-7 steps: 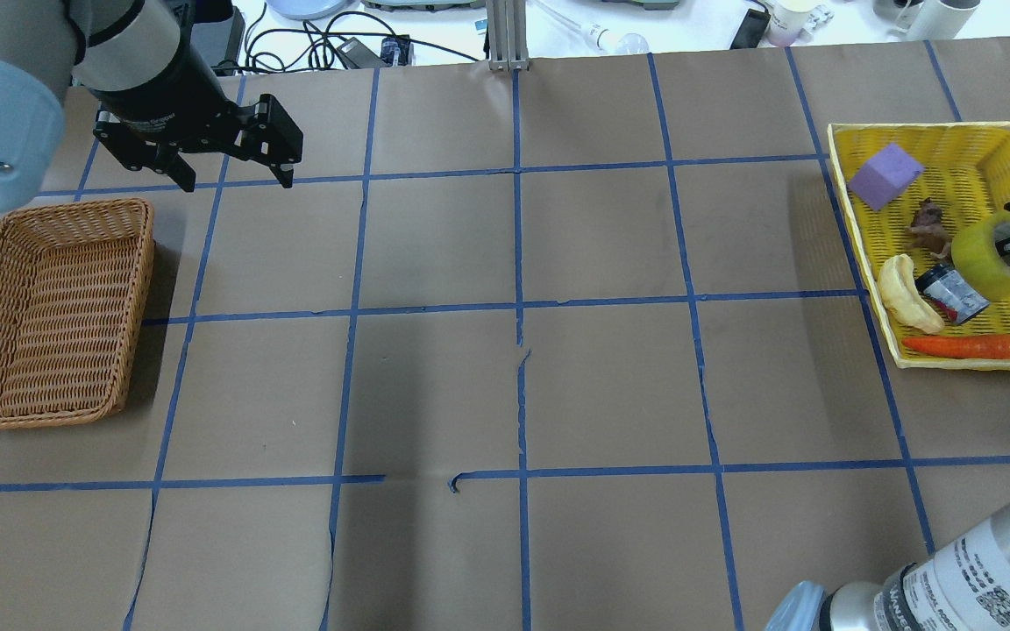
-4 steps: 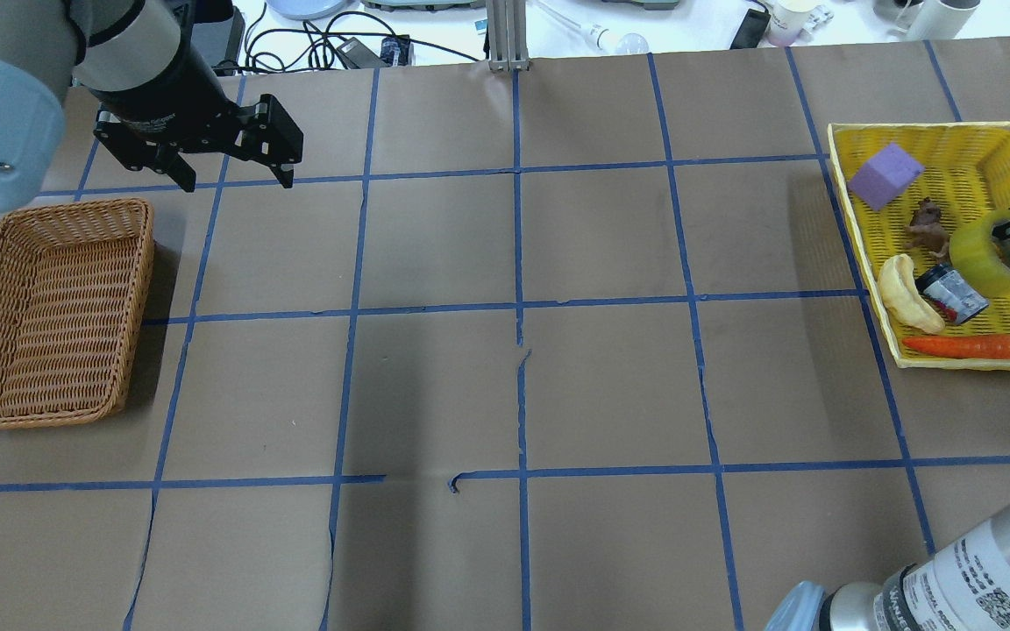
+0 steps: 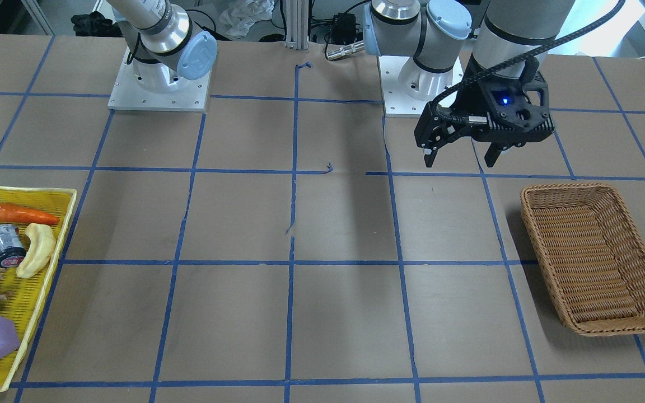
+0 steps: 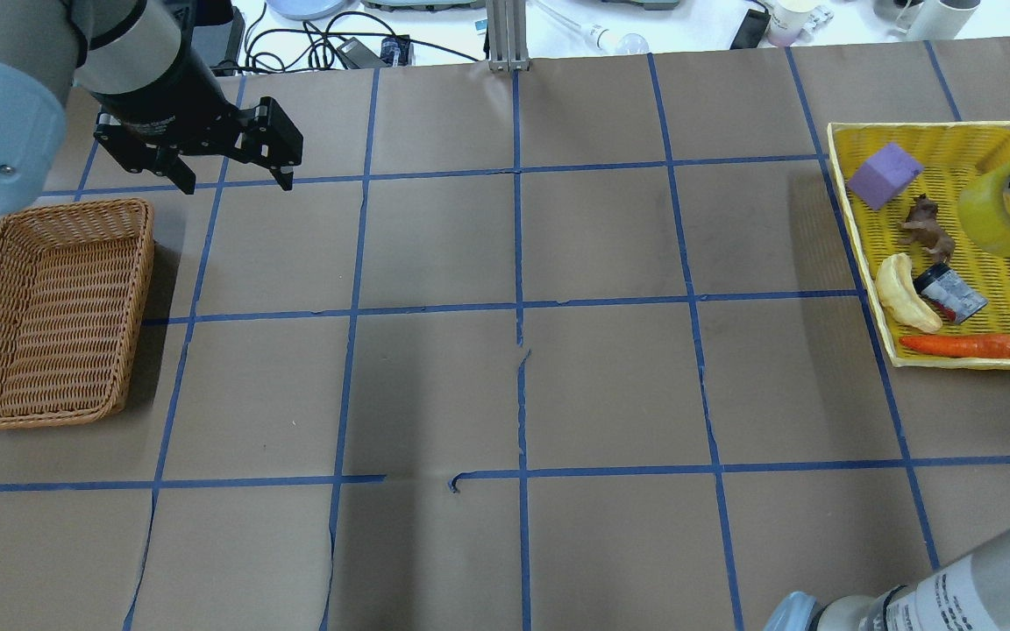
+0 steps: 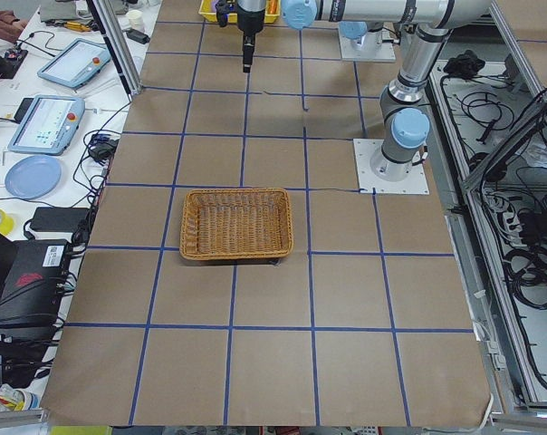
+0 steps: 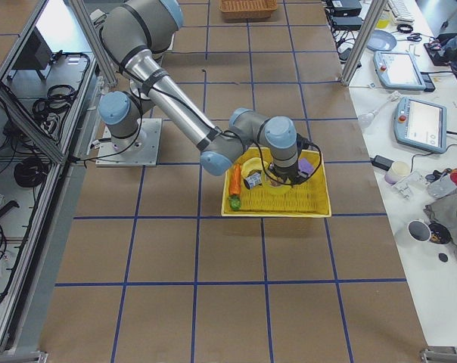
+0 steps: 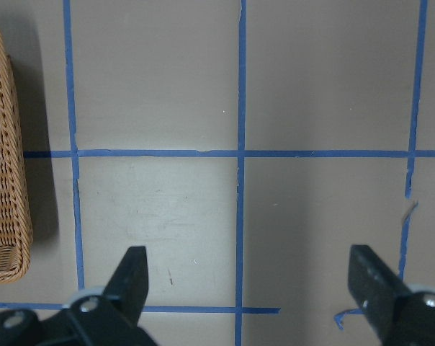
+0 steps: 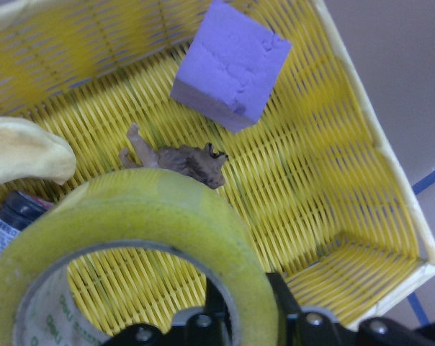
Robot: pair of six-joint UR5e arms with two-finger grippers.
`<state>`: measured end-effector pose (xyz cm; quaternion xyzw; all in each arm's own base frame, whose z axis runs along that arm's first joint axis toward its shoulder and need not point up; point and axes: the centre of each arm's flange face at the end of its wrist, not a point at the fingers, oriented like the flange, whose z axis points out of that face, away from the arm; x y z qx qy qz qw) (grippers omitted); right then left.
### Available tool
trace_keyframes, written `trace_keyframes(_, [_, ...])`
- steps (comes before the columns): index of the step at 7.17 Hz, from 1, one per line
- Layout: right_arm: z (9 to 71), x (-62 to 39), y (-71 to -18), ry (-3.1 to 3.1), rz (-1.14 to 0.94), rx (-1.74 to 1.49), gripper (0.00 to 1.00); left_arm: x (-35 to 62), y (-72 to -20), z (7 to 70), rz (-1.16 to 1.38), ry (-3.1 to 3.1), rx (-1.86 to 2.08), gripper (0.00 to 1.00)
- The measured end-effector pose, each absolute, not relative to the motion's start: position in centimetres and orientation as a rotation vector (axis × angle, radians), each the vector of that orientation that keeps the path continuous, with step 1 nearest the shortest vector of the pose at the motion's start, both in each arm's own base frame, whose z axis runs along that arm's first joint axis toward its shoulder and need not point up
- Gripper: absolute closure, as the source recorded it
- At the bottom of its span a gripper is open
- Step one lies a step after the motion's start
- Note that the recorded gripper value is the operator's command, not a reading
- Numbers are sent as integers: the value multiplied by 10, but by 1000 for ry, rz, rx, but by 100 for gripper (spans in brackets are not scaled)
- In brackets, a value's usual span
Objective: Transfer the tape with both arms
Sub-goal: 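Lift the tape roll with the right gripper toward the table center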
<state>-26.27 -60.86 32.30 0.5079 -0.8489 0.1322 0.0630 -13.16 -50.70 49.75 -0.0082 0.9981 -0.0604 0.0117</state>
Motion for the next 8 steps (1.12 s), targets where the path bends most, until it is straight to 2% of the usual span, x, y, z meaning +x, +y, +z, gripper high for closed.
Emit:
trace_keyframes(2, [350, -173, -661, -2556, 350, 1487, 100, -130, -507, 497, -186, 3113, -30, 0])
trace_keyframes(5, [334, -3, -743, -2747, 279, 1183, 100, -129, -508, 497, -186, 3113, -34, 0])
trace_keyframes(8, [290, 150, -757, -2960, 266, 808, 100, -127, -508, 497, -187, 3111, -18, 0])
